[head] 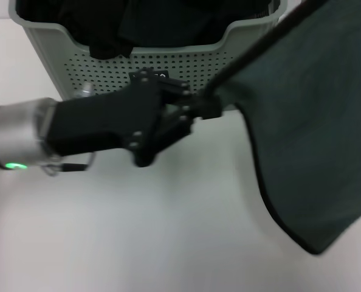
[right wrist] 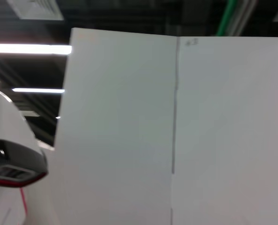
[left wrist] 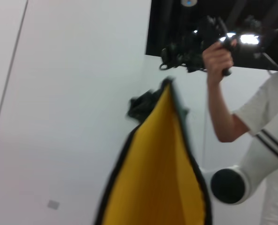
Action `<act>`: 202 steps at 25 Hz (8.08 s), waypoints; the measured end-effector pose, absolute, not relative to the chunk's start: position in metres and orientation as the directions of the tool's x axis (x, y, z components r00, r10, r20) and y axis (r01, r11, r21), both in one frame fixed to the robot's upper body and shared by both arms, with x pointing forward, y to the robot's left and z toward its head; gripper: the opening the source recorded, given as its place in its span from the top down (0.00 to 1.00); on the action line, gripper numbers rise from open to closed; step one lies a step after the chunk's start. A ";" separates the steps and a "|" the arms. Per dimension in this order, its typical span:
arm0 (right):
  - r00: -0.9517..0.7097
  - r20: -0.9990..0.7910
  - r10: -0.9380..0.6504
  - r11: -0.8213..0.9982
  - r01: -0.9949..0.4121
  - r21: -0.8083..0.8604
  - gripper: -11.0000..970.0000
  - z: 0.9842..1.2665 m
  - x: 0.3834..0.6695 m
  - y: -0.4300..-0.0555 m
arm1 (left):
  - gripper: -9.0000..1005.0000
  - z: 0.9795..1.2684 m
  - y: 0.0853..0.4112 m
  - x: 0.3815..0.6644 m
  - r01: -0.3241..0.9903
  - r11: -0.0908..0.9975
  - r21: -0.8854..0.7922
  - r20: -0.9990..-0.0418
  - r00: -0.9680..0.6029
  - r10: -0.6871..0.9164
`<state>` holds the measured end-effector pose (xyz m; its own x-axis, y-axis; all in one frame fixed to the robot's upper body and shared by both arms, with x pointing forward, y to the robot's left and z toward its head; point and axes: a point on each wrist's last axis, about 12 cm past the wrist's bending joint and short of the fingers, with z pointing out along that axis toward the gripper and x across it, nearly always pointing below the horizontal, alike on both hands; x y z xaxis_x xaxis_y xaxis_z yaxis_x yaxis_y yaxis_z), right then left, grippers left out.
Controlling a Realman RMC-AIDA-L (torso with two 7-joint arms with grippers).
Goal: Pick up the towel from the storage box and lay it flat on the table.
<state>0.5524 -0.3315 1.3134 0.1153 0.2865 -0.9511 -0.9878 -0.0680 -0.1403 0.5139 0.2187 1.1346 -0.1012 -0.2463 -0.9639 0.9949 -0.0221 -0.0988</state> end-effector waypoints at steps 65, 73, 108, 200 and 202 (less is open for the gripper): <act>-0.298 -0.927 0.229 0.020 -0.950 0.311 0.84 1.132 0.505 -0.261 | 0.97 1.182 0.315 0.523 0.930 0.165 -0.329 -0.879 -0.366 0.305; -0.374 -0.919 0.126 0.254 -0.883 0.394 0.84 1.097 0.540 -0.238 | 0.97 1.139 0.300 0.545 0.834 0.410 -0.368 -0.749 -0.528 0.401; -0.313 -0.935 -0.164 0.519 -0.834 0.188 0.82 1.104 0.587 -0.255 | 0.96 1.142 0.249 0.593 0.749 0.650 -0.127 -0.679 -0.543 0.493; -0.094 -0.995 0.037 -0.121 -0.989 0.088 0.09 1.127 0.492 -0.205 | 0.45 1.139 0.307 0.462 0.996 0.037 -0.087 -0.996 -0.086 -0.034; -0.091 -0.995 0.037 -0.123 -0.989 0.086 0.09 1.127 0.492 -0.205 | 0.45 1.140 0.307 0.463 0.996 0.035 -0.088 -0.996 -0.087 -0.035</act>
<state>0.4925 -0.2049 1.1272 -0.0910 0.0367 -0.9952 -0.9886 -0.1234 0.0858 0.4631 0.3066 1.1396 -0.0866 -0.0348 -0.9956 0.9955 0.0353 -0.0878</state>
